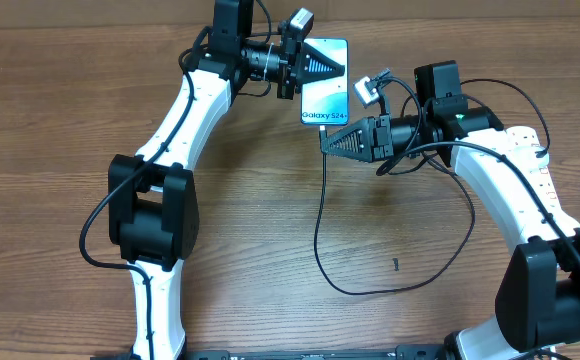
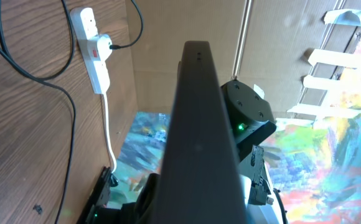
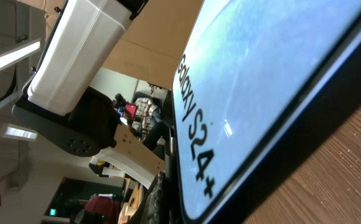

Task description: Plug charger to phone and switch on socket

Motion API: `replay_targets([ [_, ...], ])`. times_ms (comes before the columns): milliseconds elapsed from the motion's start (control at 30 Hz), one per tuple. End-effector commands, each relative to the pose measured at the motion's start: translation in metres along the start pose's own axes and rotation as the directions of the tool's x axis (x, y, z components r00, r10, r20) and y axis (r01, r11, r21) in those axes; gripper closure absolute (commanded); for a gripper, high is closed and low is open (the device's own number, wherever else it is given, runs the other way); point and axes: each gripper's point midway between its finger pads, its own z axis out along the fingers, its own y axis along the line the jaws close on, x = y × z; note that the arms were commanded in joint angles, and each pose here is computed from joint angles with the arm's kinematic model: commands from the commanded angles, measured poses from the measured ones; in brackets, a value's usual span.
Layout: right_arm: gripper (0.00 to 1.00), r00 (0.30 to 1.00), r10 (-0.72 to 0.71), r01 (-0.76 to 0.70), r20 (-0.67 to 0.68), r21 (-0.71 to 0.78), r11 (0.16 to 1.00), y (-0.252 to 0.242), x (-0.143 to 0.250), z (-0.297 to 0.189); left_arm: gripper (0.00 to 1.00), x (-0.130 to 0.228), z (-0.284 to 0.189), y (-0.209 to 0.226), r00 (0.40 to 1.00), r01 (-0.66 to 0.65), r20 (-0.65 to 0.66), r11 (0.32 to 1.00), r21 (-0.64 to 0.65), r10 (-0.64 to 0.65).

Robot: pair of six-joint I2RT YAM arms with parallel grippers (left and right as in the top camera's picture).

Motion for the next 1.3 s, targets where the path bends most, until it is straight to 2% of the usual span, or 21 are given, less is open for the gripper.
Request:
replay_targets([
  [0,0.96,1.000,0.000,0.000,0.000,-0.027,1.000,0.006,-0.001,-0.001,0.96,0.011,-0.001,-0.027,0.998,-0.052,-0.036,0.998,0.029,0.053],
  [1267,0.96,0.997,0.064,-0.064,0.032,-0.004,0.998,0.001,-0.006,-0.012,0.96,0.004,0.000,-0.029,0.998,-0.066,-0.004,0.998,0.015,0.066],
])
